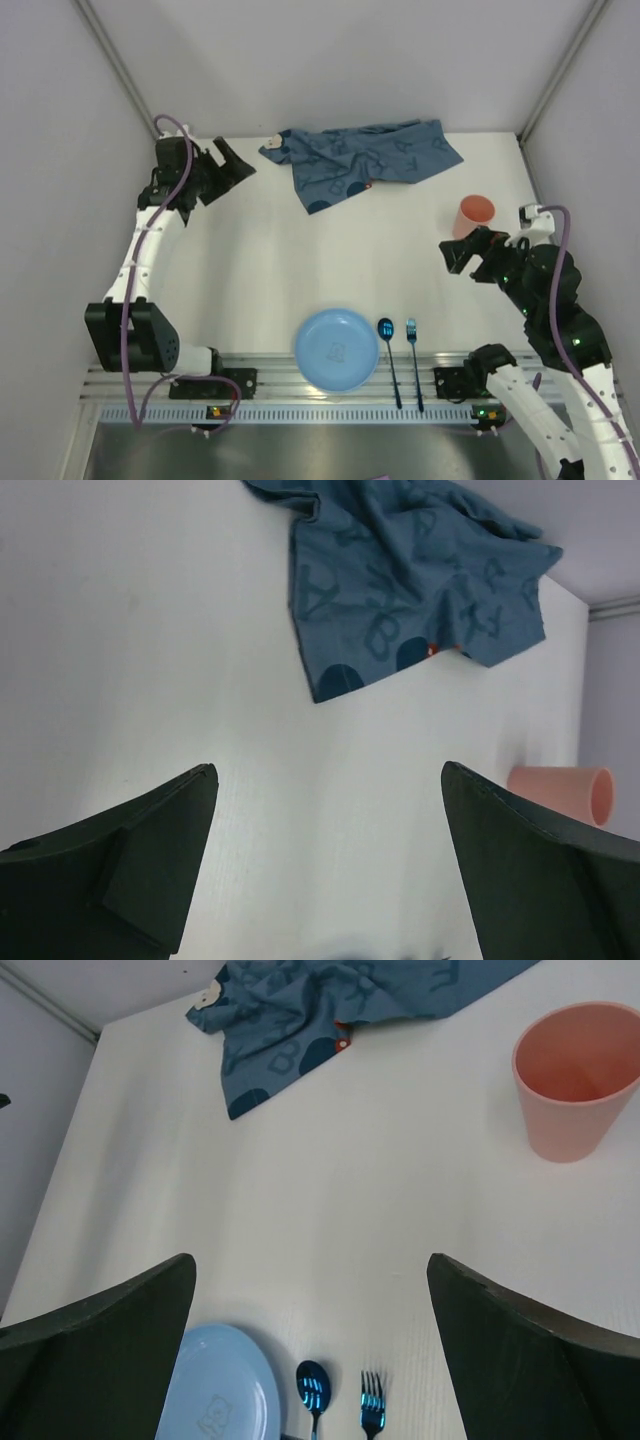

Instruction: Set the dinner table for one person

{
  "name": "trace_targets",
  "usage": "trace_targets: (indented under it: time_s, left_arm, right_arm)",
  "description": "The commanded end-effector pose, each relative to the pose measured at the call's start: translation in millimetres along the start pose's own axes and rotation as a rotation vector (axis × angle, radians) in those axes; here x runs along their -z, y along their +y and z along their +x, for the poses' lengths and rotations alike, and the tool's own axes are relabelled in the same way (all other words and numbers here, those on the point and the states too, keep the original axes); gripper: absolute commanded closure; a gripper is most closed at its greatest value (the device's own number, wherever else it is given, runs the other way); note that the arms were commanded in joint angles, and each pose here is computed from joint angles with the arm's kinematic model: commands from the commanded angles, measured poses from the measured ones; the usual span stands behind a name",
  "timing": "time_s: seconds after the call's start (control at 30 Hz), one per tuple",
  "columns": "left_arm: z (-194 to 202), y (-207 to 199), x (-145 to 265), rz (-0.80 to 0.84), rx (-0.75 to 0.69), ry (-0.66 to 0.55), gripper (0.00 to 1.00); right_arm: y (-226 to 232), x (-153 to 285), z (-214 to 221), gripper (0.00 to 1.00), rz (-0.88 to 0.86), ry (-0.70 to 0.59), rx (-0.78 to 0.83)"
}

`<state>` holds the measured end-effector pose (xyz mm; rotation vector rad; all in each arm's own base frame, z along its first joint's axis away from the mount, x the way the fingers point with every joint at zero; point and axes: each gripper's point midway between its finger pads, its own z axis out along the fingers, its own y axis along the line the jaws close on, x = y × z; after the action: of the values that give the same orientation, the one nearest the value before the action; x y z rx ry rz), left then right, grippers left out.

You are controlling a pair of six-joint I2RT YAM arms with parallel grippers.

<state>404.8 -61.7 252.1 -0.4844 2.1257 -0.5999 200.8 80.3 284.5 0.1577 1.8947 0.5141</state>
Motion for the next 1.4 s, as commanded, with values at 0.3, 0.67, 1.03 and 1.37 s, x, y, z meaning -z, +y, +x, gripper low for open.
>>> trace_targets:
  time_s: [0.3, 0.67, 1.03, 1.37]
  left_arm:
    - [122, -28, -171, -0.050, 0.022, 0.328, 0.07]
    - [159, -26, -265, -0.058, 0.025, 0.424, 0.23]
    - [174, -25, -270, -0.034, -0.021, 0.478, 1.00]
    - [160, 103, -159, -0.420, -0.152, 0.551, 1.00]
  right_arm:
    - [-35, 40, -21, 0.00, 0.203, -0.089, 0.036]
    - [-56, 25, -16, 0.00, 0.345, -0.036, 0.030]
    - [-57, 3, -23, 0.00, 0.368, 0.009, 0.140]
    - [-45, -17, -14, 0.00, 0.273, 0.067, 0.210]
